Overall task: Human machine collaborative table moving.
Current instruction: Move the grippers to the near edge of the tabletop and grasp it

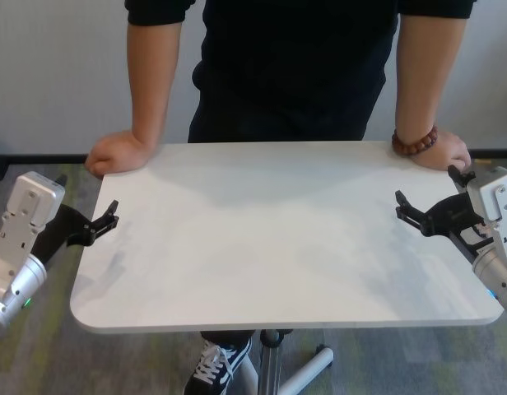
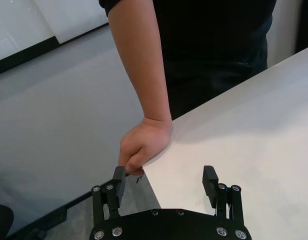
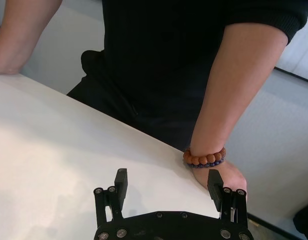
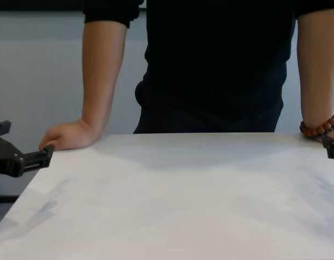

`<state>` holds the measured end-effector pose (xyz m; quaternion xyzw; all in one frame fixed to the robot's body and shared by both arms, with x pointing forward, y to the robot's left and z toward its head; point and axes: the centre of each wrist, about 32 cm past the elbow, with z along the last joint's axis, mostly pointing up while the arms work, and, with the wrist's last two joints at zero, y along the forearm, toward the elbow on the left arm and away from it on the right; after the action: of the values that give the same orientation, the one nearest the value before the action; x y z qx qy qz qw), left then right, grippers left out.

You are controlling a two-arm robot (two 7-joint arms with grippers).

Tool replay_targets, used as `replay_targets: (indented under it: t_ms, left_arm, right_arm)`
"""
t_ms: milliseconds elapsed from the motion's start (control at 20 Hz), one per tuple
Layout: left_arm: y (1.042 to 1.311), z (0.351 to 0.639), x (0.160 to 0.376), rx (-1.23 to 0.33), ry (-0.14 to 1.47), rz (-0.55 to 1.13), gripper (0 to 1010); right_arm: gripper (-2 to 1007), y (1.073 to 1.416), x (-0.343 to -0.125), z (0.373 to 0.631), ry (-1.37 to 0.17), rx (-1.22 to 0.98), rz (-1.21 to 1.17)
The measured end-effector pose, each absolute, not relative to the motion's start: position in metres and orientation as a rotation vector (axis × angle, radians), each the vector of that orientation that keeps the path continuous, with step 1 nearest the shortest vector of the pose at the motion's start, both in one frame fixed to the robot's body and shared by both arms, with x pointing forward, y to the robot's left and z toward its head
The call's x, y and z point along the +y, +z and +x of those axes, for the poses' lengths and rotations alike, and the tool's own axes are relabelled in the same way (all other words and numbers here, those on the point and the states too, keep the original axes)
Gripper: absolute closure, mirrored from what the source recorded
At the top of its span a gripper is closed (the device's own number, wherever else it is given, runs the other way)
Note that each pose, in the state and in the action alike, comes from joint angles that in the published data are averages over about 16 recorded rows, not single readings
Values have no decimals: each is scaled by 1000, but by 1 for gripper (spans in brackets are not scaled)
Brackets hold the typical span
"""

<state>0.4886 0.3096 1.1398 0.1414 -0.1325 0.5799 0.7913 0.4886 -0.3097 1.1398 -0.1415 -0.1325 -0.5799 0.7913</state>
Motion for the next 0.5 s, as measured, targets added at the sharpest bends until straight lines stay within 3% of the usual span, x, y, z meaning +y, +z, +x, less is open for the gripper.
replay_targets:
  t_ms: [500]
  left_arm:
    - [1140,489,310,-285,1248,304,10]
  right_arm:
    - [5,1140,-310,489,-1248,-285,-304]
